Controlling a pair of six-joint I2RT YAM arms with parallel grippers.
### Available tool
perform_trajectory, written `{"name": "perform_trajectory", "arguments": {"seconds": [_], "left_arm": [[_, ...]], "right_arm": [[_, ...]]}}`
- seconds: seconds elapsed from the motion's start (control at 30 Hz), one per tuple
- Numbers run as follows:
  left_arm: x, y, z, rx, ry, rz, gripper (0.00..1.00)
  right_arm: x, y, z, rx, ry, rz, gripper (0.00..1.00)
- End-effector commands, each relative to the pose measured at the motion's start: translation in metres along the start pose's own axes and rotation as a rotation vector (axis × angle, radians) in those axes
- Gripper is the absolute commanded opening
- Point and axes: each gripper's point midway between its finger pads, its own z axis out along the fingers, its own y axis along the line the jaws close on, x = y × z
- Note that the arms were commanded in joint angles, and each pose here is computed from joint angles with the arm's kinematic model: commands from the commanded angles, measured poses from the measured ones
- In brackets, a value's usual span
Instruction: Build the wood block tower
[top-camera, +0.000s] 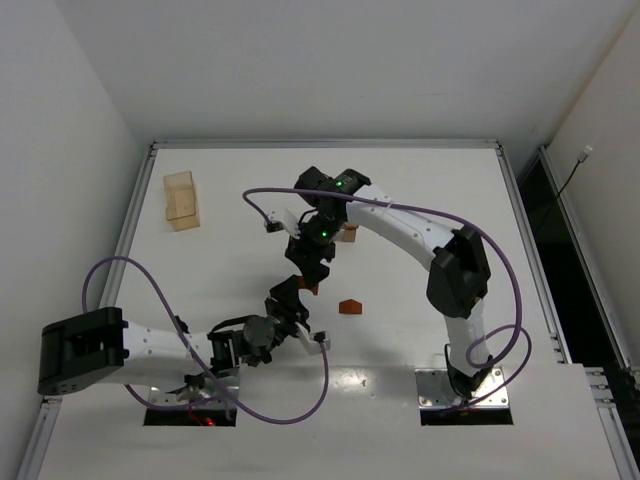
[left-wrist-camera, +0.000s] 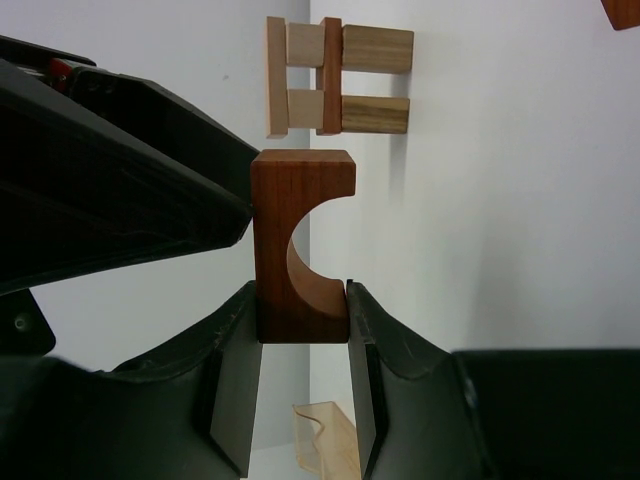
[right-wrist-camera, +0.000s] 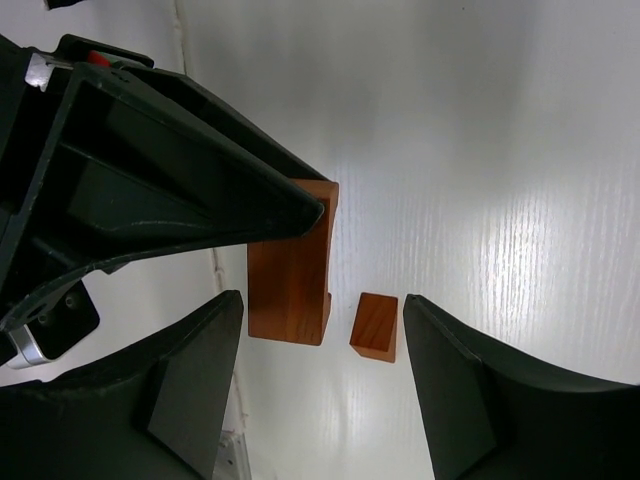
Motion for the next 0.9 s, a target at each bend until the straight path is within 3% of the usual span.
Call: {"name": "perform_trajectory", "arguments": {"seconds": [0.0, 0.23, 0.7, 0.87], "left_arm": [[-0.005, 0.02, 0.005, -0.066, -0.003, -0.052, 0.0], [-0.007, 0.024, 0.005, -0.073, -0.006, -0.057, 0.0], [-0.002, 0.026, 0.008, -0.077, 0.013, -0.068, 0.0], [-0.002, 0.024, 0.008, -0.07, 0.016, -0.063, 0.0]], "right_arm": [[-0.012, 0.004, -0.009, 0.009, -0.031, -0.01, 0.62], [-0.011, 0.006, -0.009, -0.003, -0.029, -0.005, 0.54], [-0.004, 0.019, 0.006, -0.039, 0.03, -0.036, 0.51], [-0.004, 0.019, 0.006, -0.039, 0.03, -0.036, 0.37]]}}
